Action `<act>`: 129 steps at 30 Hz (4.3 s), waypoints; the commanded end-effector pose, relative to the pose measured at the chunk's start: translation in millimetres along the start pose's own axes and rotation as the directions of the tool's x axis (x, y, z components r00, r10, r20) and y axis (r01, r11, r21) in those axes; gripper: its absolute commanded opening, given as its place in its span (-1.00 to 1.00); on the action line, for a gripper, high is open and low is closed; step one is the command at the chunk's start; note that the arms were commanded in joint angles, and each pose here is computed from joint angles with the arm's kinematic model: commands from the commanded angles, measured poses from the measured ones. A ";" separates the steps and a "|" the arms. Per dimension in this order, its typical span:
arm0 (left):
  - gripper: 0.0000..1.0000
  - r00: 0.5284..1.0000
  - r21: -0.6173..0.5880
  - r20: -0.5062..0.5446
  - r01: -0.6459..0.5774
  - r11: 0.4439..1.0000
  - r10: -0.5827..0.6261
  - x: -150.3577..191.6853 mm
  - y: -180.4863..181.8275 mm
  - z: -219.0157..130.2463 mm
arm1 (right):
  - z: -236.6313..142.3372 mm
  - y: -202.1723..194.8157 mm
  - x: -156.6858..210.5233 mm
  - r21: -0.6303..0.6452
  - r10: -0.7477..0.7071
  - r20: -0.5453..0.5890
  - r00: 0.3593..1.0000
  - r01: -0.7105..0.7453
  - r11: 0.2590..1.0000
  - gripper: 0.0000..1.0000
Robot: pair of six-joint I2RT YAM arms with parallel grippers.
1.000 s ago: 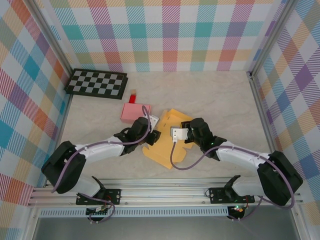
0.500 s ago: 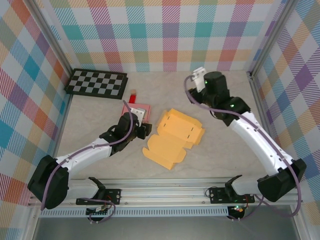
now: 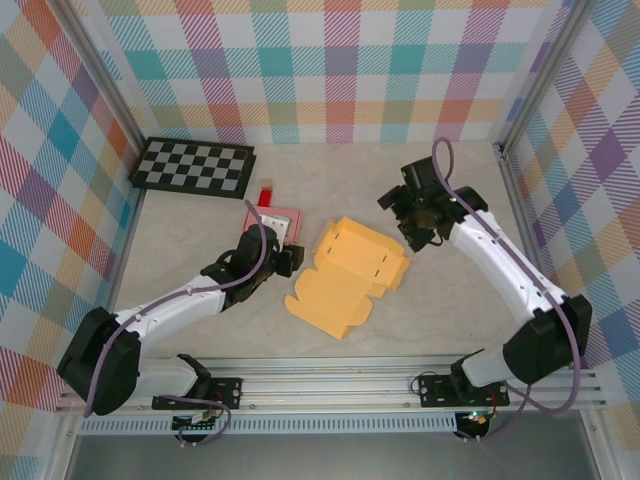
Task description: Fold the paper box
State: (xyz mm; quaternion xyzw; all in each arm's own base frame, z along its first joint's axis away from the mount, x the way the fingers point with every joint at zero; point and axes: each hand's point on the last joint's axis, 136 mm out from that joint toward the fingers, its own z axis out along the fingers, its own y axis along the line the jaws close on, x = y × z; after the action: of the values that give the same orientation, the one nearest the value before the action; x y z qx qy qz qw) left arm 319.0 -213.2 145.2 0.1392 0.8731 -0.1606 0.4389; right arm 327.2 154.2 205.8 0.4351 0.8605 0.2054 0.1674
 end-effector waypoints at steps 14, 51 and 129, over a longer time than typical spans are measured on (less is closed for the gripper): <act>-0.01 0.999 0.058 -0.023 0.027 0.998 -0.025 5.7 -10.4 7.7 | 83.9 -17.9 8.7 0.318 0.640 0.189 0.744 -0.663 0.677 0.63; -0.03 0.997 0.094 -0.063 0.042 0.995 -0.036 24.1 -14.2 12.8 | 152.4 -53.2 2.1 0.435 0.746 0.254 0.616 -0.761 0.481 -0.65; -0.07 0.979 0.202 -0.107 -0.149 0.968 0.173 47.0 -35.5 73.3 | 109.7 6.3 7.5 -0.481 0.087 0.038 0.996 -0.058 0.875 -1.00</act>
State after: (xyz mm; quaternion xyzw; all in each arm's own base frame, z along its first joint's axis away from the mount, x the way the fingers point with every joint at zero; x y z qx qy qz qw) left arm 323.2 -256.2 62.9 0.2347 0.8781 -0.1932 0.3695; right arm 384.9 188.9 123.7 0.4172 0.7332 0.4449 0.3008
